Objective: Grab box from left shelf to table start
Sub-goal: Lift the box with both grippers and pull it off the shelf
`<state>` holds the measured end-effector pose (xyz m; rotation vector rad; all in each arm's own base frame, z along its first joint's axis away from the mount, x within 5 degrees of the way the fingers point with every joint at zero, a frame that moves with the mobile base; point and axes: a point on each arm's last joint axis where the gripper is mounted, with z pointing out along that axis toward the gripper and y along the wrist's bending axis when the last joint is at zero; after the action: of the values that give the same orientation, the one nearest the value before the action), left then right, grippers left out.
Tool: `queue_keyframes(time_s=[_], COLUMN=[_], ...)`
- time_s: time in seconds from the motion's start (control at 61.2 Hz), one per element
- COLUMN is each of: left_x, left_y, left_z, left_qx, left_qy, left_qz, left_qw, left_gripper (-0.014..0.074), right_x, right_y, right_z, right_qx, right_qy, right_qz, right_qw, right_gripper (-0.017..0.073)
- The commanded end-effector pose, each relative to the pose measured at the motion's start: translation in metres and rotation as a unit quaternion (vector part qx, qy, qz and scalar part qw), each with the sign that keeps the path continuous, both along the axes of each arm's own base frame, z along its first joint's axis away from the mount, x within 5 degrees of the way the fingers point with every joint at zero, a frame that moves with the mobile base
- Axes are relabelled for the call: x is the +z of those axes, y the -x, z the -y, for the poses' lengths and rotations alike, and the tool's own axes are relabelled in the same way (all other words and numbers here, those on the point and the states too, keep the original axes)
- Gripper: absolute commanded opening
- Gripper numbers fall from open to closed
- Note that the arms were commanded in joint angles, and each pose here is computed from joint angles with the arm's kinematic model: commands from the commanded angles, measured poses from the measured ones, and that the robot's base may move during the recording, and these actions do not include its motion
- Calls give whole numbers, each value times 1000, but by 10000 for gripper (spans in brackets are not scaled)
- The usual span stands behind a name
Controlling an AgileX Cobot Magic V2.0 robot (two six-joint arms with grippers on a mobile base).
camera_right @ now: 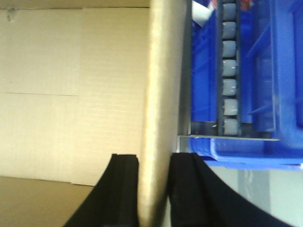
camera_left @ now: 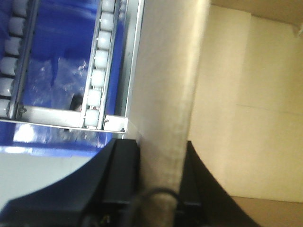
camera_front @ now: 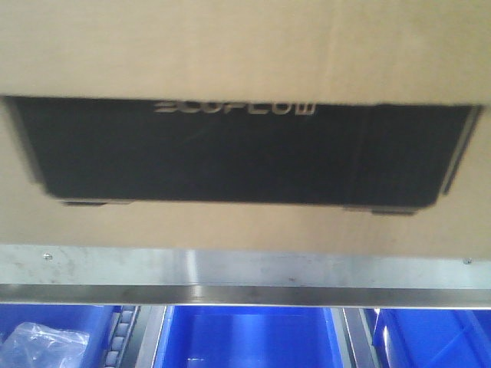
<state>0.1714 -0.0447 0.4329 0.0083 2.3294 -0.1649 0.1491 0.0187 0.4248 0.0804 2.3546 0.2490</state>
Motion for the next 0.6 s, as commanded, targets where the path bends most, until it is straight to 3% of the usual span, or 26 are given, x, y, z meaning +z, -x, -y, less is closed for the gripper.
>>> queue_keyframes(time_s=[0.0, 0.327, 0.588], left_x=[31, 39, 43], left_y=[21, 73, 90], left_z=[-7, -23, -29], left_qx=[4, 5, 6], left_qy=[47, 60, 67], left_qz=[131, 172, 193], left_qw=[990, 983, 979], left_gripper=[-85, -85, -85], right_x=[19, 28, 32], right_y=[16, 53, 68], right_z=[6, 8, 8], right_qx=[-15, -14, -14], right_qy=[19, 18, 17], right_qz=[85, 117, 135], right_qw=[996, 993, 991], right_gripper=[18, 18, 18])
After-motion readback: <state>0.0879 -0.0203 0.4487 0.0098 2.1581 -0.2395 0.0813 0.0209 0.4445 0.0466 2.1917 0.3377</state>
